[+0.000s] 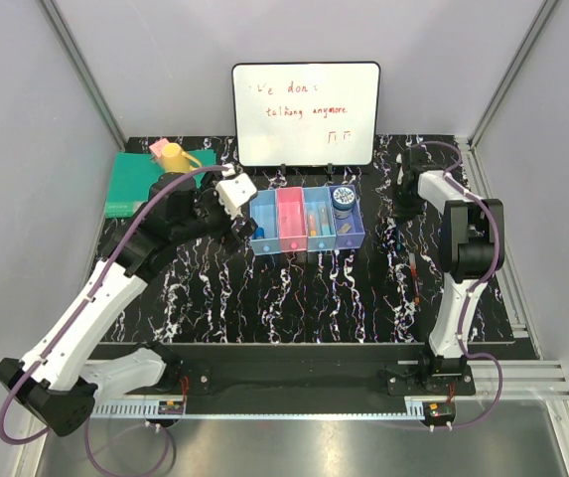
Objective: Sort the stationery into containers
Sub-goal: Pick up the pen from the center of the board.
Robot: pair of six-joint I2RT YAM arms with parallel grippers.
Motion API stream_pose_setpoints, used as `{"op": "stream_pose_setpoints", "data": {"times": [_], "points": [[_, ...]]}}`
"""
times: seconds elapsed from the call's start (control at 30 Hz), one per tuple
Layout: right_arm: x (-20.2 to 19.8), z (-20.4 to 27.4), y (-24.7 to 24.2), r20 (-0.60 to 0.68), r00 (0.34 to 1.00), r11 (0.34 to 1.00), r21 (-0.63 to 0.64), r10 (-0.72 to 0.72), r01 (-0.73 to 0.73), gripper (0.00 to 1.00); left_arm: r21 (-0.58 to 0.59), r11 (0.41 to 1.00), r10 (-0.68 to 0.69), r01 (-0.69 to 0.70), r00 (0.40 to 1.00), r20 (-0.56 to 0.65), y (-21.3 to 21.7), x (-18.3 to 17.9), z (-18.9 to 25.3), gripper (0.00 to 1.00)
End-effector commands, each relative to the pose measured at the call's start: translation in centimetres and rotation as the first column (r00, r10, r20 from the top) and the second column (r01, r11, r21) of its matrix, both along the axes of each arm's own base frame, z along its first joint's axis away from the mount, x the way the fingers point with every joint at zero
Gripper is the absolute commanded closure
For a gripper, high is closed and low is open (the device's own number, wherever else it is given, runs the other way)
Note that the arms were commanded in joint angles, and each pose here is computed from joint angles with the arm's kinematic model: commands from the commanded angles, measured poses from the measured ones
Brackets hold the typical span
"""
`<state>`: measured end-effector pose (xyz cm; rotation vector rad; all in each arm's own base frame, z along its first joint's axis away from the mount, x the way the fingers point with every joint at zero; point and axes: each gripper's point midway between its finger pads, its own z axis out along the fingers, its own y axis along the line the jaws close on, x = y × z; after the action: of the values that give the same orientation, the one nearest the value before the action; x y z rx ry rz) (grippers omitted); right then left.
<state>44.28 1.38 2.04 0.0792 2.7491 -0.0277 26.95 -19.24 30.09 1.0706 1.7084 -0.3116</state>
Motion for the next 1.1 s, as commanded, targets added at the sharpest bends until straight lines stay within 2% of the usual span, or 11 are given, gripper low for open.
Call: {"op": "stream_pose_setpoints", "data": {"times": [0.0, 0.4, 0.53, 0.7, 0.87, 1.07], "points": [[2.2, 5.7, 0.2, 0.132, 0.991, 0.999, -0.032, 0.027, -0.023, 1.00, -0.043, 0.999, 0.000, 0.001, 0.999, 0.040, -0.3, 0.0, 1.1, 0.01], [4.0, 10.3, 0.6, 0.209, 0.976, 0.998, -0.035, 0.067, -0.061, 1.00, -0.047, 0.999, -0.002, 0.004, 0.999, 0.051, -0.2, -0.2, 1.4, 0.01], [4.8, 12.7, 2.1, 0.241, 0.968, 0.996, 0.023, 0.074, -0.082, 1.00, -0.044, 0.999, 0.003, -0.001, 0.999, 0.053, 0.0, -0.4, 1.2, 0.01], [5.5, 16.3, 5.6, 0.302, 0.951, 0.980, 0.158, 0.067, -0.119, 1.00, -0.048, 0.999, 0.006, -0.004, 0.999, 0.052, 0.3, -0.8, 0.9, 0.01], [5.7, 18.8, 9.9, 0.334, 0.939, 0.941, 0.282, 0.089, -0.189, 1.00, -0.048, 0.999, 0.013, -0.010, 0.998, 0.061, 0.6, -1.0, 1.0, 0.01], [5.6, 20.5, 14.5, 0.352, 0.928, 0.897, 0.360, 0.123, -0.255, 1.00, -0.046, 0.999, 0.019, -0.016, 0.998, 0.067, 0.9, -1.2, 1.0, 0.01]]}}
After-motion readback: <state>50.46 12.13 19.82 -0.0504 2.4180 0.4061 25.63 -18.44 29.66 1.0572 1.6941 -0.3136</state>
